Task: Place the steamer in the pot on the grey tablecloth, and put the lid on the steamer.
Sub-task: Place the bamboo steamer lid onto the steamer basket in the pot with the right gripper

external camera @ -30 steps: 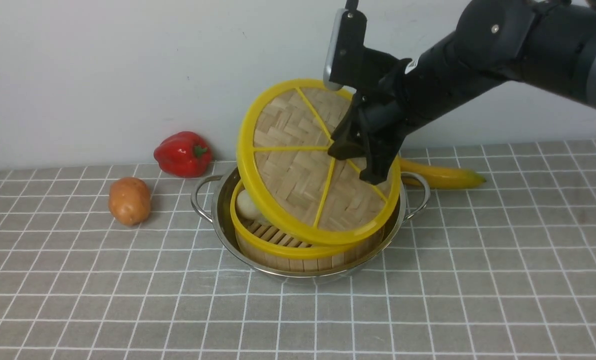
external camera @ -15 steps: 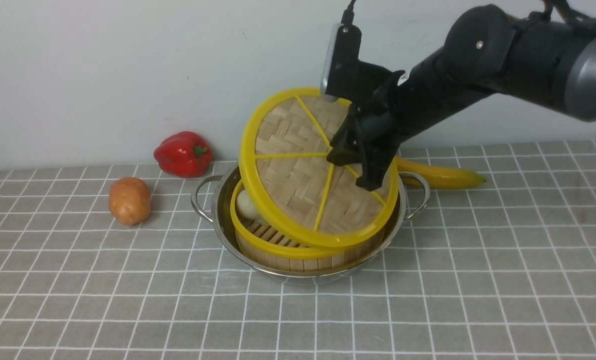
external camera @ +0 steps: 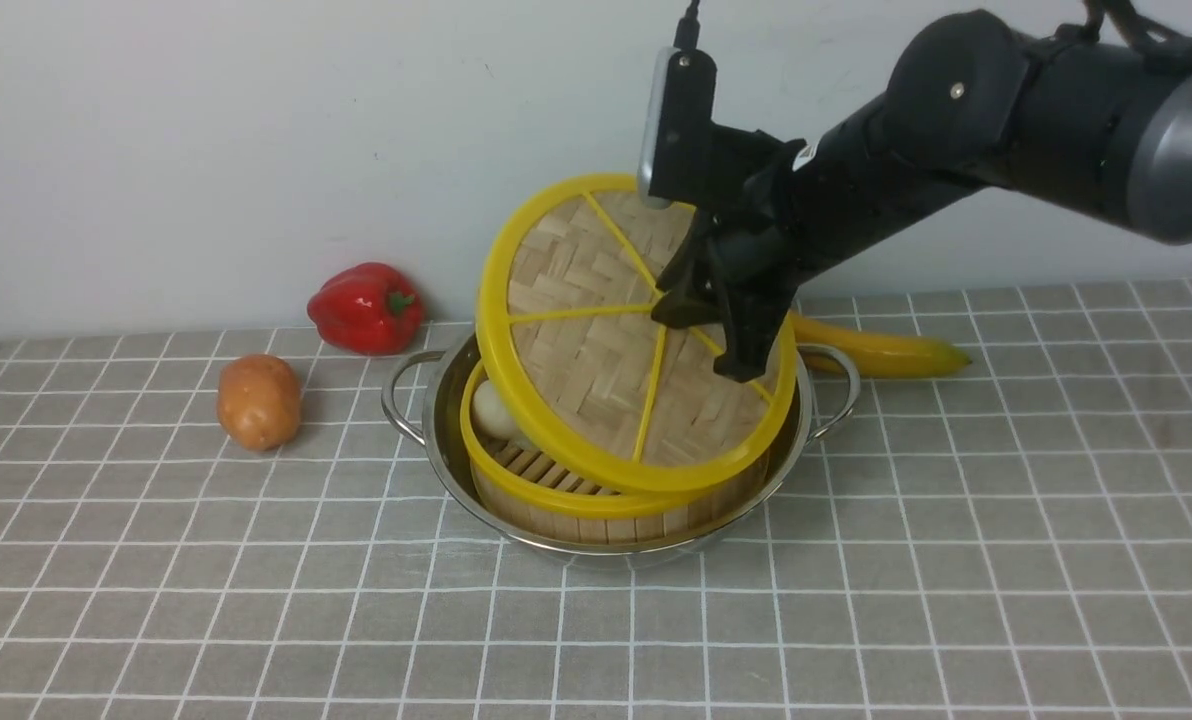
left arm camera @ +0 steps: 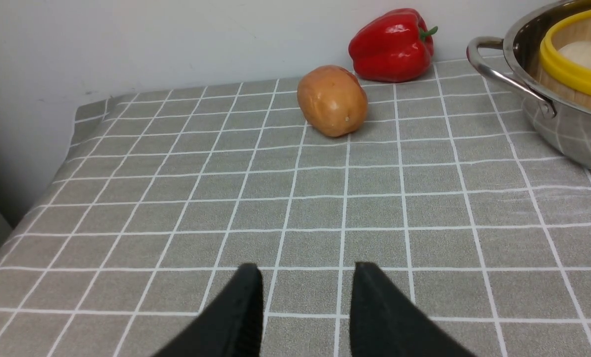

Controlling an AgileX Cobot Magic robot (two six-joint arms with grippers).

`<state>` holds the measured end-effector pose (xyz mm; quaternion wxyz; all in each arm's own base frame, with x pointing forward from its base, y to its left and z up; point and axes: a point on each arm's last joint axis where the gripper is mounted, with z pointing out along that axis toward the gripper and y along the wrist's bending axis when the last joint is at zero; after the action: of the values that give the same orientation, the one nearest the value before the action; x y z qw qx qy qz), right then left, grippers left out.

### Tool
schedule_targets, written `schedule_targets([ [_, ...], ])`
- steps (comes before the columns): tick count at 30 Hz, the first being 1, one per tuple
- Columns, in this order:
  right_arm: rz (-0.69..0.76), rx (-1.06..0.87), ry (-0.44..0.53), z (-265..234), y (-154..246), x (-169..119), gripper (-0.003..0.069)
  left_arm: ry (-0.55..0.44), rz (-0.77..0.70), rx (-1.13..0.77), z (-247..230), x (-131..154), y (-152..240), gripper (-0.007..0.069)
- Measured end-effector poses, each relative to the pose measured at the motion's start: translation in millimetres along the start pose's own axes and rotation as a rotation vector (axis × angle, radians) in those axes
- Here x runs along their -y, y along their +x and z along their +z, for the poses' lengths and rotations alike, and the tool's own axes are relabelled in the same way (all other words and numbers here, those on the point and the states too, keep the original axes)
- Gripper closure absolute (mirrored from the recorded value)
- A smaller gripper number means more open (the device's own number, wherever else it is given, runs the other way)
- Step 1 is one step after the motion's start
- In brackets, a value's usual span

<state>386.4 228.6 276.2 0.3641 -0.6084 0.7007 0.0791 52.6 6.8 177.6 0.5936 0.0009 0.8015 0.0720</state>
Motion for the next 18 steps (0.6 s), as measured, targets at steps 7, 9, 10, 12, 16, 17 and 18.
schedule_targets([
  [7,-0.038,0.009,-0.001,2.5,-6.7,-5.5,0.0512,0.0,0.0,0.0,0.0,0.0,0.0,0.0382],
  [9,-0.048,0.007,0.009,2.8,-7.3,-5.1,0.0512,0.0,0.0,0.0,0.0,0.0,0.0,0.0382],
  [10,-0.05,0.007,0.012,2.8,-7.2,-4.9,0.0512,0.0,0.0,0.0,0.0,0.0,0.0,0.0382],
  [12,-0.055,0.004,0.016,2.8,-7.0,-4.6,0.0512,0.0,0.0,0.0,0.0,0.0,0.0,0.0382],
  [16,-0.057,0.002,0.019,2.8,-6.9,-4.3,0.0512,0.0,0.0,0.0,0.0,0.0,0.0,0.0382],
  [17,-0.058,0.002,0.019,2.8,-6.8,-4.3,0.0512,0.0,0.0,0.0,0.0,0.0,0.0,0.0382],
  [18,-0.058,0.002,0.019,2.8,-6.8,-4.3,0.0512,0.0,0.0,0.0,0.0,0.0,0.0,0.0382],
])
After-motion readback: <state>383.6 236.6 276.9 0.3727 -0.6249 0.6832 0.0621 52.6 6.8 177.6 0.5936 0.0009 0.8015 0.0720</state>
